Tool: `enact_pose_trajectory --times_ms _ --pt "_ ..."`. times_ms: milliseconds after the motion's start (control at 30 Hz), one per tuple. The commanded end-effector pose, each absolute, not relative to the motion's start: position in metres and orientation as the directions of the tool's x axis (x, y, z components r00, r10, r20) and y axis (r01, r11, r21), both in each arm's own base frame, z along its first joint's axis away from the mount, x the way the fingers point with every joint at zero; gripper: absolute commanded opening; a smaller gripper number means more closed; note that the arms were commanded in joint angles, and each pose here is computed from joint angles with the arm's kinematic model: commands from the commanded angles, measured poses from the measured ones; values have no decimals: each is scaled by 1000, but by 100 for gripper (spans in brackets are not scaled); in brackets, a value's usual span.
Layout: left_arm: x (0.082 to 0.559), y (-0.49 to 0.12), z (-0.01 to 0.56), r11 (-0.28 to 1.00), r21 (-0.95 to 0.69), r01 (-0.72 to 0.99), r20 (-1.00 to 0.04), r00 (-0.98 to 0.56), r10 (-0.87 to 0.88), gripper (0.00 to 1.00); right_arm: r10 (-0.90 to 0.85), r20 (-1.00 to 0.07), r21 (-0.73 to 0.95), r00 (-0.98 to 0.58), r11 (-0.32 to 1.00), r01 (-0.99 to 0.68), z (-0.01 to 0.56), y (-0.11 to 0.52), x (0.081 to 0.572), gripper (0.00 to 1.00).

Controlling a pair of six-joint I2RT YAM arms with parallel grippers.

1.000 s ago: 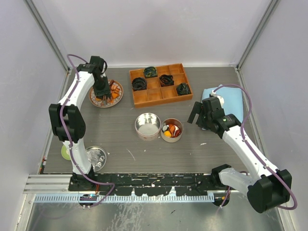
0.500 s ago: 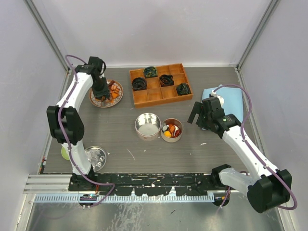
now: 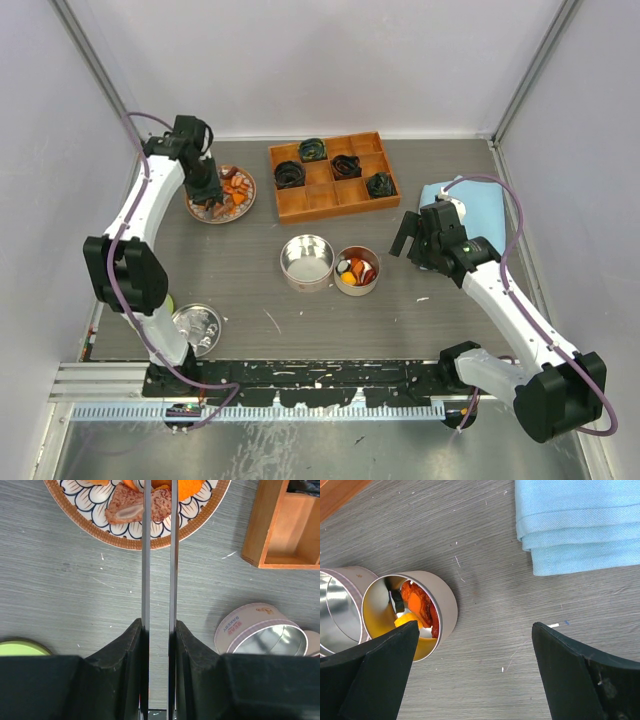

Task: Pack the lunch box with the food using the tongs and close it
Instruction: Pick up the fake food from the plate.

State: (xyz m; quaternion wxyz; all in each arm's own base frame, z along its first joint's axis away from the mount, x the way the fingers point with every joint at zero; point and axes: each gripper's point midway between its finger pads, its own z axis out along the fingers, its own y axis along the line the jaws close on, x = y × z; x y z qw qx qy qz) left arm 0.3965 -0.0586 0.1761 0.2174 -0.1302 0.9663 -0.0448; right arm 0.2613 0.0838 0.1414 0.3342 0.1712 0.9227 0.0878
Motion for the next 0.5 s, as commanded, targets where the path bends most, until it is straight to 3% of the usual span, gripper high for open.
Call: enact_pose_trajectory --times_ms 0,467 --pt "393 -62 215 958 -209 -194 -498 -823 -275 22 392 -632 306 -669 919 249 160 84 273 100" --pt "351 -123 248 903 -429 -17 -495 -832 -251 22 401 -625 323 -670 914 247 161 87 274 100"
